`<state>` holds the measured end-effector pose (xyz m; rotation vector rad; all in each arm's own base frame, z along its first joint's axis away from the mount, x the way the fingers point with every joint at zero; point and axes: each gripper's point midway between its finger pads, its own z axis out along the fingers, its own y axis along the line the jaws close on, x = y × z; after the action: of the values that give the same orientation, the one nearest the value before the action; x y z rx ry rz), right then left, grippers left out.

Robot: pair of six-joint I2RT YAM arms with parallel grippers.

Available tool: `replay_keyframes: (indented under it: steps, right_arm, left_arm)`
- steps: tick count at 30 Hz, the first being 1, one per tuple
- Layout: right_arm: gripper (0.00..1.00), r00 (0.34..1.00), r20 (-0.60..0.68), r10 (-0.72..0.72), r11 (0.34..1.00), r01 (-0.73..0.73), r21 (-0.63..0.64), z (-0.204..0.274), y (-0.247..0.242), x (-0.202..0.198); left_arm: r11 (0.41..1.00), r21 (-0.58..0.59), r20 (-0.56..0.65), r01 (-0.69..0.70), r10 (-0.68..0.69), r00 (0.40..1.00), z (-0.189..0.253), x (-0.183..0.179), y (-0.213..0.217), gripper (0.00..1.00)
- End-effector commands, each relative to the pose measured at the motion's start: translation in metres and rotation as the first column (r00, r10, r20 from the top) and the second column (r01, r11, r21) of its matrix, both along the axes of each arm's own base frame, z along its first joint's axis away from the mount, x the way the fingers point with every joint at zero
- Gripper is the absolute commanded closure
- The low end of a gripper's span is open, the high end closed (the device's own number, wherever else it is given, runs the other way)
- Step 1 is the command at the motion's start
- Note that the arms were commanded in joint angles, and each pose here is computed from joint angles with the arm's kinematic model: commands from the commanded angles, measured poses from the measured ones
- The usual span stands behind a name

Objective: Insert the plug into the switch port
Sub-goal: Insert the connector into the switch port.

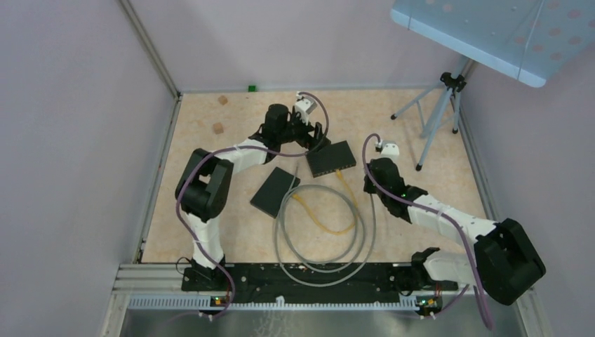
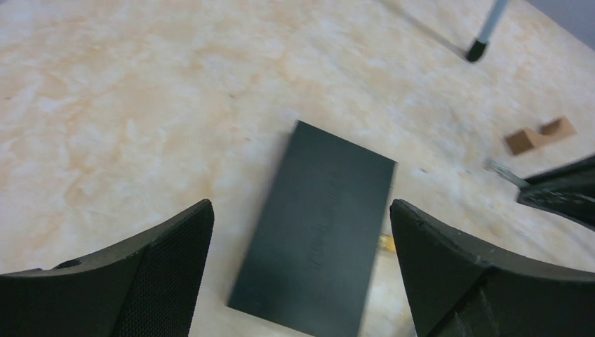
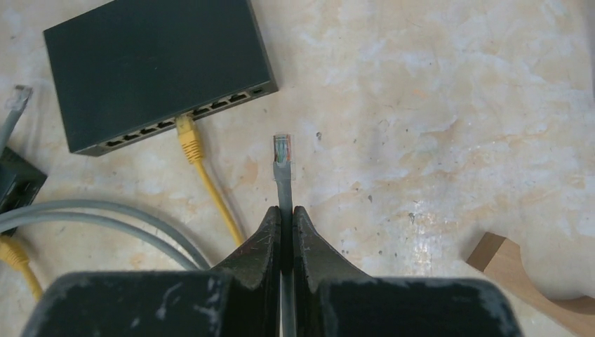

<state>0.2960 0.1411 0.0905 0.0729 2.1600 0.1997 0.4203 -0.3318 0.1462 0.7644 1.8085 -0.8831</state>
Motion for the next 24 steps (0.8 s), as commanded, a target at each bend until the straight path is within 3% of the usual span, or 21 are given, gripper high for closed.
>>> replay_keyframes:
  steps: [1,6,11,16,24]
  right_arm:
    - [1.0,0.991,0.104,-0.088,0.996,0.085,0.038,0.017,-0.007,0.032]
    - [1.0,0.979,0.165,-0.118,0.989,0.1,0.113,0.015,-0.006,0.051]
    - [1.0,0.975,0.181,-0.126,0.985,0.102,0.139,0.003,0.002,0.067]
    - [1.0,0.973,0.167,-0.158,0.981,0.134,0.143,-0.015,0.005,0.079]
    - [1.0,0.965,0.166,-0.201,0.974,0.178,0.144,-0.042,0.005,0.09]
  left_arm:
    - [0.998,-0.048,0.083,0.029,-0.025,0.996,0.009,0.041,-0.005,0.01]
    - [0.998,-0.045,0.093,-0.032,0.036,0.995,-0.009,0.061,0.001,0.01]
    - [0.989,-0.143,-0.019,-0.046,0.044,0.999,-0.026,0.081,0.01,0.02]
    - [0.967,-0.251,-0.046,0.042,-0.055,0.997,-0.038,0.075,0.016,0.06]
    - [0.972,-0.233,-0.135,-0.009,-0.023,0.991,-0.065,0.064,0.009,0.11]
